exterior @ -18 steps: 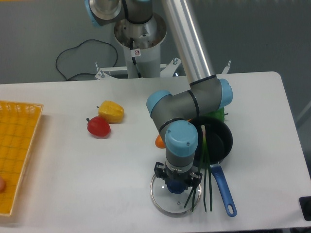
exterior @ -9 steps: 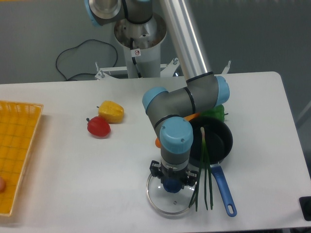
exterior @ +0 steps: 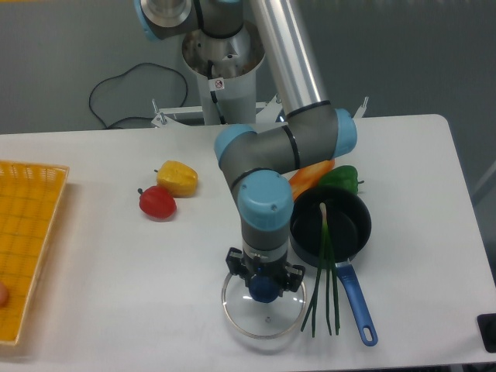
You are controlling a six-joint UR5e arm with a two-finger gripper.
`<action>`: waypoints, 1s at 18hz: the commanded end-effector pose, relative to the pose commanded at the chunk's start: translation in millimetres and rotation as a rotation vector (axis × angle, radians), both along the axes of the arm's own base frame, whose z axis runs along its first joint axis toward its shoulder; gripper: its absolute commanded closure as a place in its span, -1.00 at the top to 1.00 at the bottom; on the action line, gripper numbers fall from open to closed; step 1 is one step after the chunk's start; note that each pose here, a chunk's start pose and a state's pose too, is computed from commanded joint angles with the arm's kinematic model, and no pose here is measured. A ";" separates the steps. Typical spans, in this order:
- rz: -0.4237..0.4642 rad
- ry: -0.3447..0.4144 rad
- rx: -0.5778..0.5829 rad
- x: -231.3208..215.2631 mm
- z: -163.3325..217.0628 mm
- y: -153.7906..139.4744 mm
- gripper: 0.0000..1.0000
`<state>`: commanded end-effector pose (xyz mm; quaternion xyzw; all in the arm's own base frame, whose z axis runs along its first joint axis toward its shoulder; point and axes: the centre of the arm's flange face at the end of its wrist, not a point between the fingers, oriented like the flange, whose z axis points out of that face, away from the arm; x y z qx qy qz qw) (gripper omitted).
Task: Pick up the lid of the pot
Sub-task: 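Lift the glass lid by its knob and move it away from the pot, then hold the glass lid raised above the table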
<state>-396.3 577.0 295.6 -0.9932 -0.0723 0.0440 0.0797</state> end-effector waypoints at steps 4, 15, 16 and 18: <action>-0.013 -0.001 -0.005 9.4 15.5 -2.1 0.31; -0.107 -0.007 -0.046 30.0 22.2 -2.9 0.31; -0.109 -0.009 -0.046 30.0 21.2 -2.6 0.31; -0.112 -0.007 -0.045 30.4 23.0 -3.0 0.31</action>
